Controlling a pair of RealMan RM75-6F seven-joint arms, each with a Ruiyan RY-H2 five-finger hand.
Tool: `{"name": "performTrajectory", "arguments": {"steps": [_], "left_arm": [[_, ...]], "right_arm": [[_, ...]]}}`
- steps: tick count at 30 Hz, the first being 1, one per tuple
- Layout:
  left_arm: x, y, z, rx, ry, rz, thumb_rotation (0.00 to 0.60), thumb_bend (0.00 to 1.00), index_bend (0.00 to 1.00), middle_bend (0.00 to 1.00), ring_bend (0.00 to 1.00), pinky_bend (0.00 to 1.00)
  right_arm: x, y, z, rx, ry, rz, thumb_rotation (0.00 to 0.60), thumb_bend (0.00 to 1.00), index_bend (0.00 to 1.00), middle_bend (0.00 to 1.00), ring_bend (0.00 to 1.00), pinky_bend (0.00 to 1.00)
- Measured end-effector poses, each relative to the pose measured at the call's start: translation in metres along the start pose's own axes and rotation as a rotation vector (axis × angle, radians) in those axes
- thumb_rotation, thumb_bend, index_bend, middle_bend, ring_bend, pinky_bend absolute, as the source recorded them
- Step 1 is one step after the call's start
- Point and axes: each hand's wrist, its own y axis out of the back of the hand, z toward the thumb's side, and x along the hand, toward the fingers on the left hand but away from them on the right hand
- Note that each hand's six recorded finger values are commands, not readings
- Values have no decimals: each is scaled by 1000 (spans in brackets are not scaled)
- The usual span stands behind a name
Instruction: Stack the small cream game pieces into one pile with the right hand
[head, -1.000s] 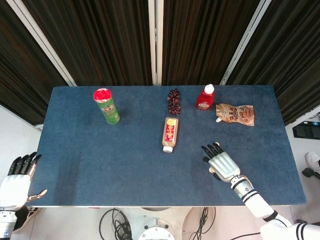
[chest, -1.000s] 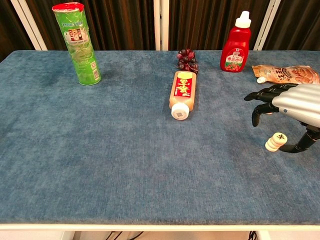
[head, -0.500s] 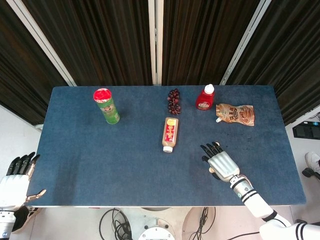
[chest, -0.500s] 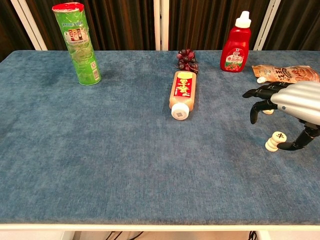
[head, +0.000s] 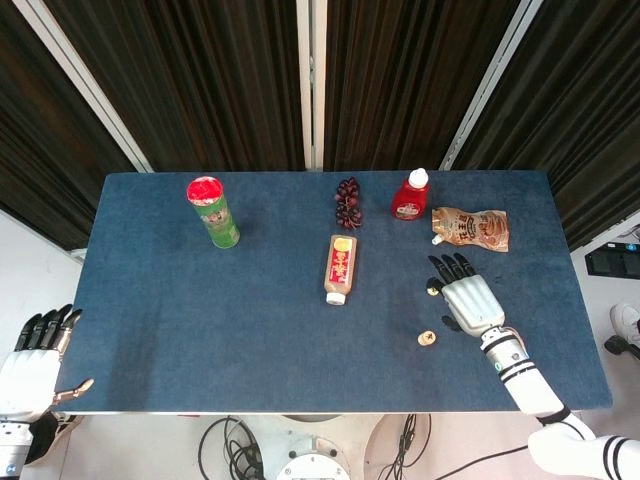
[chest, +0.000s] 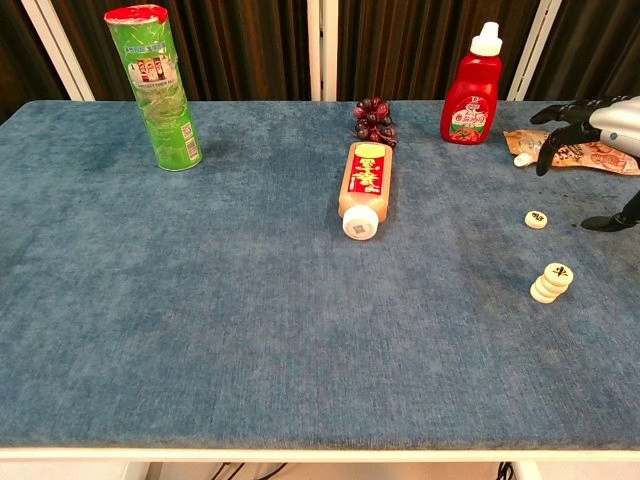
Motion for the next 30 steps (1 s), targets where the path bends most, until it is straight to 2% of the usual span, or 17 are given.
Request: {"name": "performTrajectory", "arguments": {"steps": [5, 14, 30], "left_arm": [[0, -1, -1, 0, 4, -5, 600, 93, 0, 0, 0, 0], [2, -3, -4, -1, 11, -19, 600, 94, 0, 0, 0, 0], [3, -3, -6, -12, 16, -25, 600, 93, 0, 0, 0, 0]], "right_arm": [[-23, -15, -17, 11, -70, 19, 600, 124, 318, 35, 0, 0], [-52, -45, -16, 11, -123, 52, 600, 156, 318, 36, 0, 0], [-66, -55, -6, 15, -130, 54, 600, 223, 440, 59, 0, 0]]}}
